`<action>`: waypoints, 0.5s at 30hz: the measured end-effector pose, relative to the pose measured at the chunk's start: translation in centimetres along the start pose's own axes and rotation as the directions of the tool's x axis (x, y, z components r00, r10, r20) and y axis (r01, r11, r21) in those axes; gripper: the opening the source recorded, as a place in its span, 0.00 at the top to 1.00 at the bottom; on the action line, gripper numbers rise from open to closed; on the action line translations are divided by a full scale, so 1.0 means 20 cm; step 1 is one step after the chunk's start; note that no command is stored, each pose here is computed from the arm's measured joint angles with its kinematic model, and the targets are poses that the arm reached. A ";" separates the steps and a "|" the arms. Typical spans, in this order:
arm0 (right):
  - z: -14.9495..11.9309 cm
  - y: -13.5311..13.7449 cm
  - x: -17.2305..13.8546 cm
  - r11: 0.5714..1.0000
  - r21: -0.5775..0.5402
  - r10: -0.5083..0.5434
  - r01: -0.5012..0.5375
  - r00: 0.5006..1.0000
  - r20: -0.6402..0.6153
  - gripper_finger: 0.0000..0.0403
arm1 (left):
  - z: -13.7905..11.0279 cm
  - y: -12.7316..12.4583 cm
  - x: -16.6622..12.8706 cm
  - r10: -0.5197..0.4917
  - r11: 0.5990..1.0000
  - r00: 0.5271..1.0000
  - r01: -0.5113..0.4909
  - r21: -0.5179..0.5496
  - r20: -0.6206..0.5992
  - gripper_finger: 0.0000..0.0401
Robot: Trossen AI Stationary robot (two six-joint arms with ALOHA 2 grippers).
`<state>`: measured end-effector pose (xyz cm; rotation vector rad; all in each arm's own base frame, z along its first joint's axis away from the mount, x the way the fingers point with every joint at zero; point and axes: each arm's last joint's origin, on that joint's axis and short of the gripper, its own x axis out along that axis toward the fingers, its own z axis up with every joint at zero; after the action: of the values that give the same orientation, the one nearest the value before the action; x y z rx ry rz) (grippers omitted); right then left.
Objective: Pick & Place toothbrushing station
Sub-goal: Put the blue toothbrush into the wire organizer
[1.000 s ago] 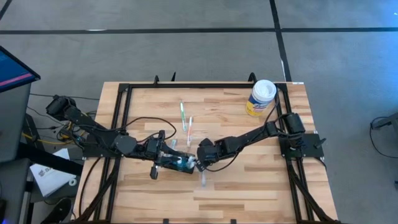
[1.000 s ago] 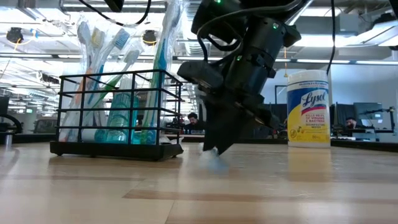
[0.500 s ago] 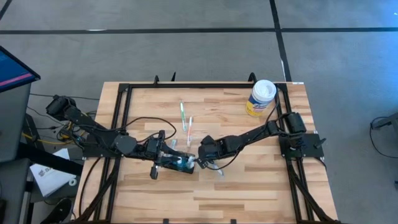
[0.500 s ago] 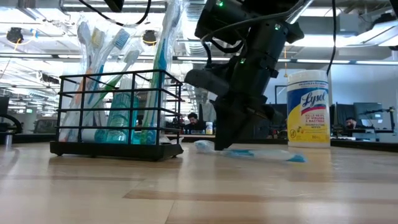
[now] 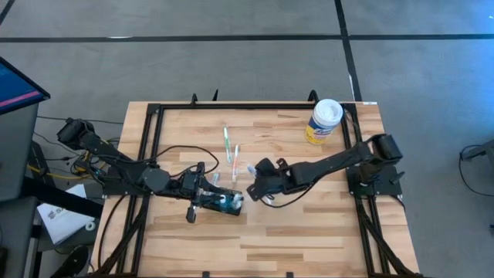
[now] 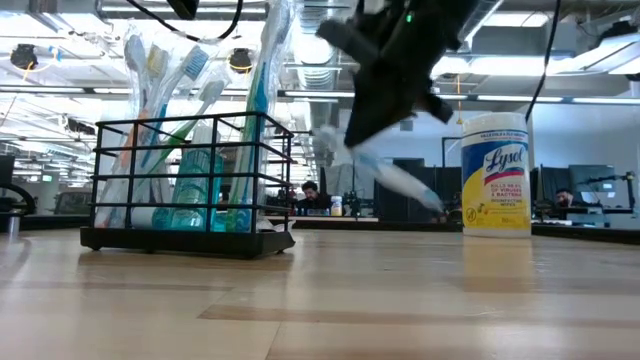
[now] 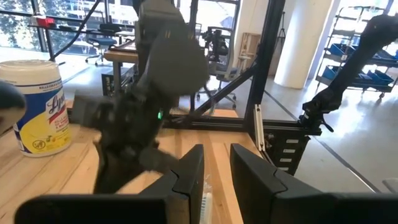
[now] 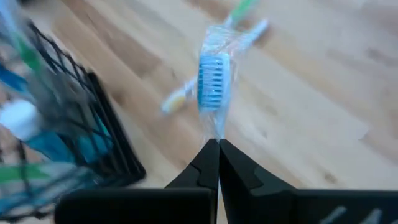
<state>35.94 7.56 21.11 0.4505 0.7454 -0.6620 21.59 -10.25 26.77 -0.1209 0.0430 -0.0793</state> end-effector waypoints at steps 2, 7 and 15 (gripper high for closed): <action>0.02 0.01 -0.05 1.000 -0.005 0.004 -0.004 0.999 0.051 1.00 | 0.00 0.00 0.00 0.000 1.000 1.000 0.000 0.000 0.000 0.82; 0.04 0.03 -0.14 0.999 -0.045 0.021 -0.013 0.986 0.163 1.00 | 0.00 0.00 0.00 0.000 1.000 1.000 0.000 0.000 0.000 0.82; 0.06 0.11 -0.21 0.992 -0.117 0.082 -0.047 0.948 0.309 1.00 | 0.01 0.00 -0.01 -0.003 1.000 1.000 0.003 -0.005 0.012 0.82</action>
<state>35.68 10.04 25.25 0.2596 0.4602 -0.6101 21.46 -10.23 26.99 -0.1263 0.0313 -0.0816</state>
